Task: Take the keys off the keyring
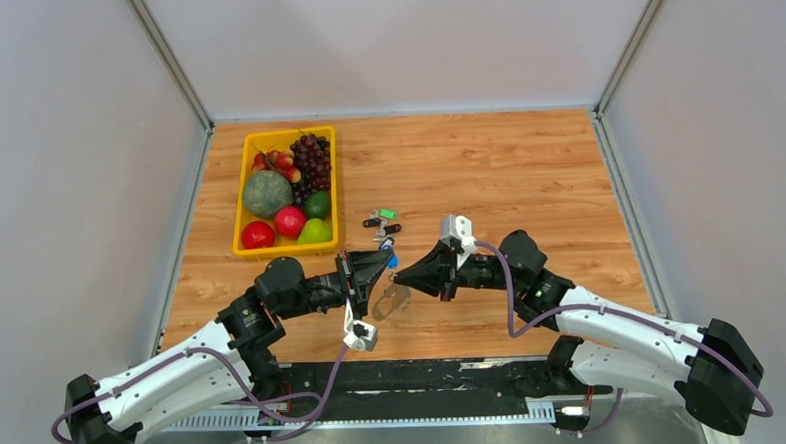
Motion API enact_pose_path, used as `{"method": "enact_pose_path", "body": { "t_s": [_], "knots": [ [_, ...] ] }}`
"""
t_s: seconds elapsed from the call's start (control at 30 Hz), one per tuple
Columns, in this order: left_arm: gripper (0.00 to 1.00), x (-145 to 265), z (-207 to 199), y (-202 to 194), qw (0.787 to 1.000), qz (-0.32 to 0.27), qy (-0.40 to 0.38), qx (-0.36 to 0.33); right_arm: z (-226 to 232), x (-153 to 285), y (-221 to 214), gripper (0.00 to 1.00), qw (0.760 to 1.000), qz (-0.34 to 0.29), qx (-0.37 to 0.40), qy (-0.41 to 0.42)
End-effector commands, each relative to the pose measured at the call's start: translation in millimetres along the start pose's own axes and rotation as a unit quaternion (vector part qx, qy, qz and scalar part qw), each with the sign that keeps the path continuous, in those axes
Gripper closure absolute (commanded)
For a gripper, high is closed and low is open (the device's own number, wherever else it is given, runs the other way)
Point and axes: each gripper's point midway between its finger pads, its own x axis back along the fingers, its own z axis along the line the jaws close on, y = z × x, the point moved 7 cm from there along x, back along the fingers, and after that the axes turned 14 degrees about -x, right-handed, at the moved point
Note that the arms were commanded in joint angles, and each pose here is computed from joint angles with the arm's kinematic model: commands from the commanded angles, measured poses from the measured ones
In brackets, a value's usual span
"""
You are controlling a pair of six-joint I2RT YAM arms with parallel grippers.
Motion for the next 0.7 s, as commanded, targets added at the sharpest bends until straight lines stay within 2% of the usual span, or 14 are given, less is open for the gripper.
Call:
{"method": "enact_pose_path", "body": {
  "t_s": [0.0,0.23,0.4,0.5,0.67],
  "knots": [
    [1.0,4.2,13.4,-2.0,0.999,0.011,0.03,0.0,3.1,-8.8,10.0,1.0,1.0,0.01,-0.001,0.015],
    [1.0,4.8,14.6,-0.6,0.999,0.006,0.034,0.0,-2.2,-8.5,7.5,0.99,1.0,0.014,0.007,-0.001],
    [1.0,3.5,12.1,-0.7,1.0,0.004,0.025,-0.006,-8.0,-1.0,10.9,0.67,0.999,0.003,0.027,-0.045],
    [1.0,2.1,9.9,-0.9,1.0,0.003,0.016,-0.008,-9.3,5.3,11.9,0.62,0.997,-0.002,0.041,-0.064],
    [1.0,0.7,6.6,-0.8,1.0,0.001,0.008,-0.008,-9.7,15.1,12.3,0.61,0.995,-0.012,0.06,-0.085]
  ]
}}
